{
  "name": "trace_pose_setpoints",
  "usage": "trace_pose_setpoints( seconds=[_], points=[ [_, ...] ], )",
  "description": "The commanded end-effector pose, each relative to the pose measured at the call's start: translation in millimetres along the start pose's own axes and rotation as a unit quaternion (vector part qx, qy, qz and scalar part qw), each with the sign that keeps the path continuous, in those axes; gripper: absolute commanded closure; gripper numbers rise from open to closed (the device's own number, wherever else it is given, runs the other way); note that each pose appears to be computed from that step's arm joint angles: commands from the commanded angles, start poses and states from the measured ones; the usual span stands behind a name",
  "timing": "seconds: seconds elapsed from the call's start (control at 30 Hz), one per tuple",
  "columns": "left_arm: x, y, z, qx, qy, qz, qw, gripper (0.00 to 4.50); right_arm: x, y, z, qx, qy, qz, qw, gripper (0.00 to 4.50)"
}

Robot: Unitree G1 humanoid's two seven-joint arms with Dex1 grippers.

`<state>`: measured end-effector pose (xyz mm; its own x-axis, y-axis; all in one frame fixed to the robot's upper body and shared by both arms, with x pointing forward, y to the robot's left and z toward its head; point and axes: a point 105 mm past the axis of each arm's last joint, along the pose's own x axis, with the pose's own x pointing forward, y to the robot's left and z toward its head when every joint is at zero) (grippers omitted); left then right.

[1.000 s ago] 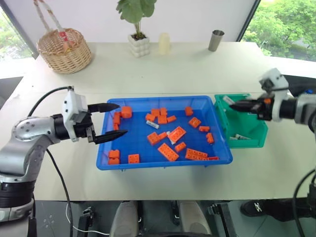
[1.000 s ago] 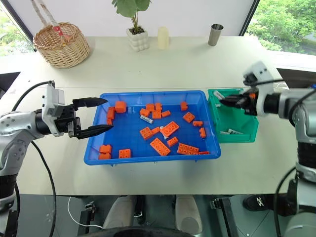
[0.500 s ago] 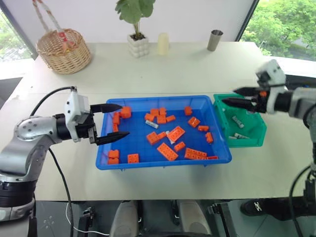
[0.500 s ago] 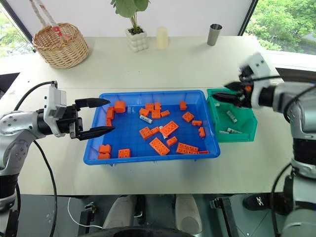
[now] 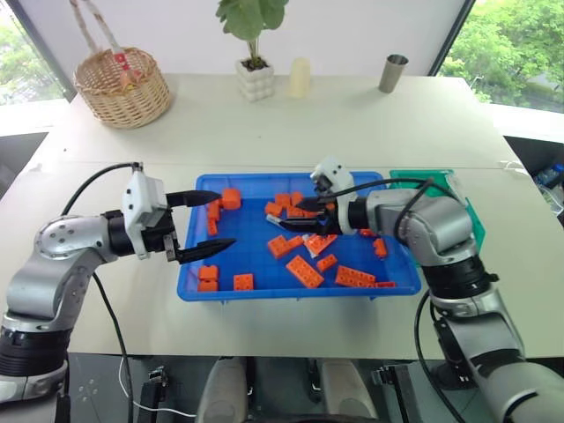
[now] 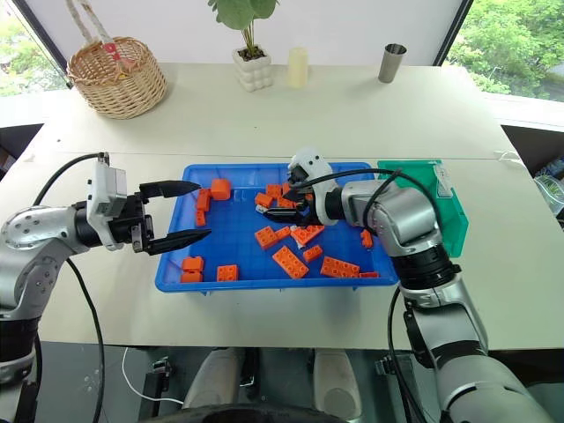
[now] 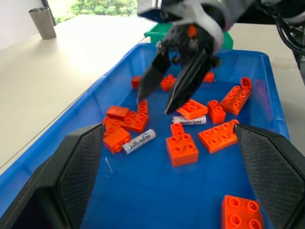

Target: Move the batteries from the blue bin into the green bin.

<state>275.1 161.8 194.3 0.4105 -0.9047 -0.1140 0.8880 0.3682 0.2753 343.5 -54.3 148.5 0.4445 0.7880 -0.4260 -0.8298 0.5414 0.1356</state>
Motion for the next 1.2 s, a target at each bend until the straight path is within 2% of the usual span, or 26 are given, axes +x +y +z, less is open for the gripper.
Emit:
trace_pose_setpoints(
  seconds=[0.03,0.43,0.6,0.7,0.87,0.9,1.1,1.2],
  points=[
    [0,-2,9,0.022,-0.007,-0.001,1.0,0.0,9,2,6,-0.018,-0.013,-0.005,1.0,0.94],
    [0,-2,9,0.019,-0.006,-0.002,1.0,0.0,28,11,-6,-0.06,0.004,0.003,0.998,0.94],
    [1,0,10,0.02,-0.009,-0.002,1.0,0.0,34,3,-27,-0.108,0.045,-0.018,0.993,0.94],
    [1,0,10,0.021,-0.01,-0.003,1.0,0.0,36,-1,-35,-0.132,0.057,-0.022,0.989,1.72],
    [1,0,9,0.02,-0.01,-0.006,1.0,0.0,32,2,-26,-0.136,0.042,-0.012,0.99,4.2],
    [1,0,9,0.02,-0.01,-0.006,1.0,0.0,30,2,-21,-0.134,0.036,-0.012,0.99,4.42],
    [2,3,7,0.022,-0.01,-0.011,1.0,0.0,-8,-1,34,-0.077,-0.045,-0.012,0.996,4.42],
    [4,4,6,0.023,-0.012,-0.014,1.0,0.0,-24,-5,47,-0.065,-0.057,-0.017,0.996,4.42]
  ],
)
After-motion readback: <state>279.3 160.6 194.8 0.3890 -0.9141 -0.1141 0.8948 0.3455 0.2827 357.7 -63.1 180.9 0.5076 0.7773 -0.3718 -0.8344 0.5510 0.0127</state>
